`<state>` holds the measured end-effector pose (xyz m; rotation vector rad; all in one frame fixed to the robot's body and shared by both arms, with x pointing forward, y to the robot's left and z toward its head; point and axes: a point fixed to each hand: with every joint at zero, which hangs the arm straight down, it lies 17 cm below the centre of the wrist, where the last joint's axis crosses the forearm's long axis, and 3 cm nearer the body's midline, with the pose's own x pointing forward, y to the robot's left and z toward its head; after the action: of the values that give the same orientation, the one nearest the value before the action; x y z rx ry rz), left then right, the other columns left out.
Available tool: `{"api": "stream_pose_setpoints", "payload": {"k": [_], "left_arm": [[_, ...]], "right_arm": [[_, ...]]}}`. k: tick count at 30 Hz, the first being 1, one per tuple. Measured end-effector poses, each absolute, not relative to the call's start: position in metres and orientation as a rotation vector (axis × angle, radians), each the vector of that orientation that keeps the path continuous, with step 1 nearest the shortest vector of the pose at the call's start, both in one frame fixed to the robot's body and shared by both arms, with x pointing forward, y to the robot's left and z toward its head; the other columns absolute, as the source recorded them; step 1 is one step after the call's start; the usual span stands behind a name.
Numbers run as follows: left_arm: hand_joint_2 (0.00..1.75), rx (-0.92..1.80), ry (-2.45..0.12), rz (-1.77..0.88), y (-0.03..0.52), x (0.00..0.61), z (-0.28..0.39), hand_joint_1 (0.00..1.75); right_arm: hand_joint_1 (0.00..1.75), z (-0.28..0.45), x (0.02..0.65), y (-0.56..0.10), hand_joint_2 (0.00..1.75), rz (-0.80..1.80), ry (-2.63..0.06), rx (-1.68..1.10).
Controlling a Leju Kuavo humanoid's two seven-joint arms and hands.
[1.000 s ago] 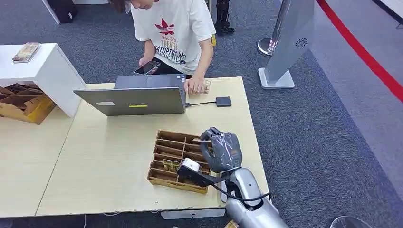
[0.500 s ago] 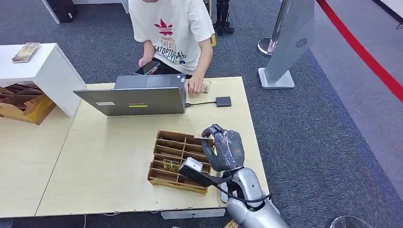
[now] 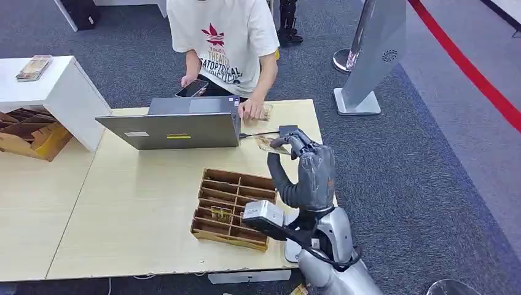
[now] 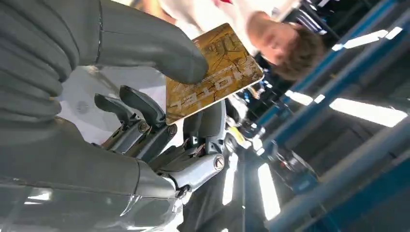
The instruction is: Pass the card to the sensor for recognition and then transmit it.
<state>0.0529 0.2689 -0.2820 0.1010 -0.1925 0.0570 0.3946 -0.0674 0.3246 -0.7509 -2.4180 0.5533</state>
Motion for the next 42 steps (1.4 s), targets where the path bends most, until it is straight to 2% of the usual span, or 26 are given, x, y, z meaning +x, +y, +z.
{"api": "stream_pose_setpoints", "payload": {"k": [18, 34, 35, 36, 37, 38, 40, 41, 42], "left_arm": [[0.0, 0.093, -0.199, -0.018, 0.266, 0.064, -0.281, 0.0], [0.0, 0.085, -0.212, -0.137, 0.268, 0.086, -0.279, 0.0], [0.0, 0.084, -0.213, -0.142, 0.268, 0.087, -0.279, 0.0], [0.0, 0.083, -0.215, -0.146, 0.267, 0.089, -0.278, 0.0], [0.0, 0.081, -0.216, -0.149, 0.266, 0.09, -0.278, 0.0], [0.0, 0.078, -0.216, -0.149, 0.266, 0.09, -0.278, 0.0], [0.0, 0.077, -0.216, -0.15, 0.266, 0.091, -0.278, 0.0], [0.0, 0.077, -0.216, -0.15, 0.265, 0.091, -0.278, 0.0], [0.0, 0.077, -0.216, -0.149, 0.265, 0.091, -0.278, 0.0]], "right_arm": [[1.75, 0.4, 0.41, -0.027, 1.75, 0.55, -2.552, -0.692], [1.75, 0.391, 0.484, 0.022, 1.75, 0.866, -2.389, -0.842], [1.64, 0.388, 0.488, 0.024, 1.75, 0.884, -2.375, -0.852], [1.64, 0.384, 0.493, 0.025, 1.75, 0.904, -2.357, -0.861], [0.28, 0.381, 0.497, 0.025, 1.75, 0.917, -2.34, -0.866], [0.0, 0.377, 0.501, 0.026, 1.75, 0.931, -2.323, -0.869], [0.0, 0.367, 0.507, 0.027, 1.75, 0.958, -2.288, -0.876], [0.0, 0.362, 0.51, 0.029, 0.0, 0.976, -2.269, -0.865], [0.0, 0.356, 0.512, 0.031, 0.0, 0.991, -2.248, -0.845]]}}
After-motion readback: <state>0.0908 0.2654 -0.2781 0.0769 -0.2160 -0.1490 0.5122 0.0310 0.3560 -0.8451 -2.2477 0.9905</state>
